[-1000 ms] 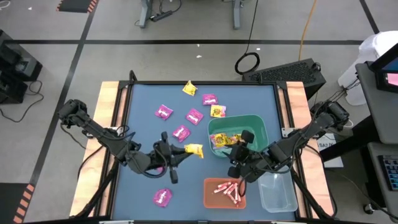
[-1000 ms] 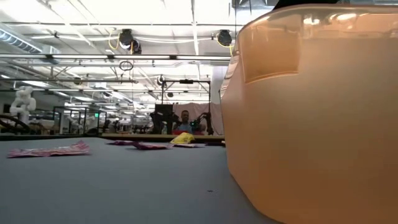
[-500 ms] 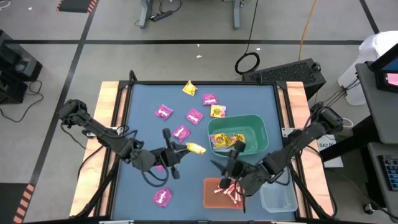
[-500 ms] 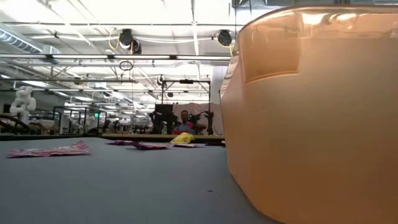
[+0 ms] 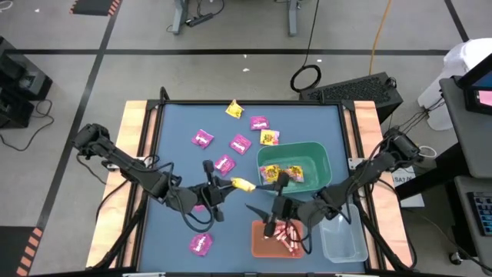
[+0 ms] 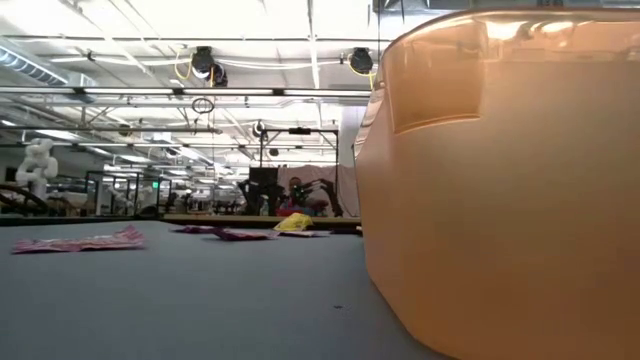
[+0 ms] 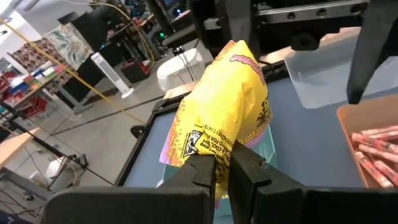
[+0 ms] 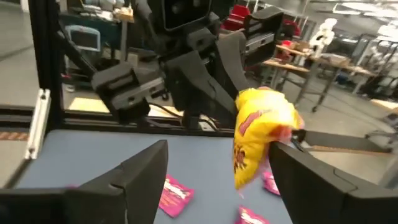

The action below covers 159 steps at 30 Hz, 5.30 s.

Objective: Sort candy
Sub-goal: Put the yellow candy pack into the green bin

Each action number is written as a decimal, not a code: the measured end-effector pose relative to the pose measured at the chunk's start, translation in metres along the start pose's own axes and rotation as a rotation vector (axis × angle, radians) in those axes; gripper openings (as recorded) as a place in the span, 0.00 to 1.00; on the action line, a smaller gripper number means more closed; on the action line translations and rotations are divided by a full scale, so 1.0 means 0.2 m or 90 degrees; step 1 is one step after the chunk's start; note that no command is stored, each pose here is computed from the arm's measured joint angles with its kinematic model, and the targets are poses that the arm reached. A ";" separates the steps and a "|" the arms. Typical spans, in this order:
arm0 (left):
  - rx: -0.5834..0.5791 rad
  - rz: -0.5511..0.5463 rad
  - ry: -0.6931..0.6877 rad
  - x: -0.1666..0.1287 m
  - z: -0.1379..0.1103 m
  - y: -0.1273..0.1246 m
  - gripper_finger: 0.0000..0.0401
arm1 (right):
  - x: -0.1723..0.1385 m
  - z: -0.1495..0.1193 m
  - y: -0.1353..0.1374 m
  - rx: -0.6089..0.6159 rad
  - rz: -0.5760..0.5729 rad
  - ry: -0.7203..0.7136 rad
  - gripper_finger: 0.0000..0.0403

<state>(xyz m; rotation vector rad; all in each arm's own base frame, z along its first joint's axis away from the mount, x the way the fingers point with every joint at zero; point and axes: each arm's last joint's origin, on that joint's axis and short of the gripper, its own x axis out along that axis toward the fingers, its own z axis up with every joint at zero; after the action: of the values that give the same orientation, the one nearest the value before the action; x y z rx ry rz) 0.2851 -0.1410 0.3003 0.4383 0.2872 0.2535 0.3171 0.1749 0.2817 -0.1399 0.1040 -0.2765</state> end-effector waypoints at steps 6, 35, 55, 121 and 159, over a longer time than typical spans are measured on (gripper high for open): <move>0.013 0.004 0.015 0.04 -0.03 -0.03 0.06 | 0.07 -0.01 -0.07 0.026 -0.031 0.005 0.62; -0.031 0.006 0.017 0.03 -0.03 -0.03 0.41 | 0.08 -0.03 -0.11 -0.079 -0.123 0.041 0.06; 0.018 0.100 0.104 0.08 -0.13 0.04 0.61 | -0.04 -0.32 -0.22 -0.247 -0.281 0.283 0.08; -0.516 0.011 0.407 0.78 -1.47 1.51 0.72 | -0.26 -0.23 -0.44 -0.122 -0.154 0.506 0.37; -0.460 -0.018 0.431 0.84 -1.50 1.41 0.02 | -0.25 -0.22 -0.42 -0.073 -0.148 0.483 0.37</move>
<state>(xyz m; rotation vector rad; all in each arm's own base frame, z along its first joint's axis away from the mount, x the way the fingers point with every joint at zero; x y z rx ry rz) 0.2934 0.2701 0.1315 -0.3860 0.8253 0.4511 0.2414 0.1040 0.2546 -0.1550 0.8611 -0.5466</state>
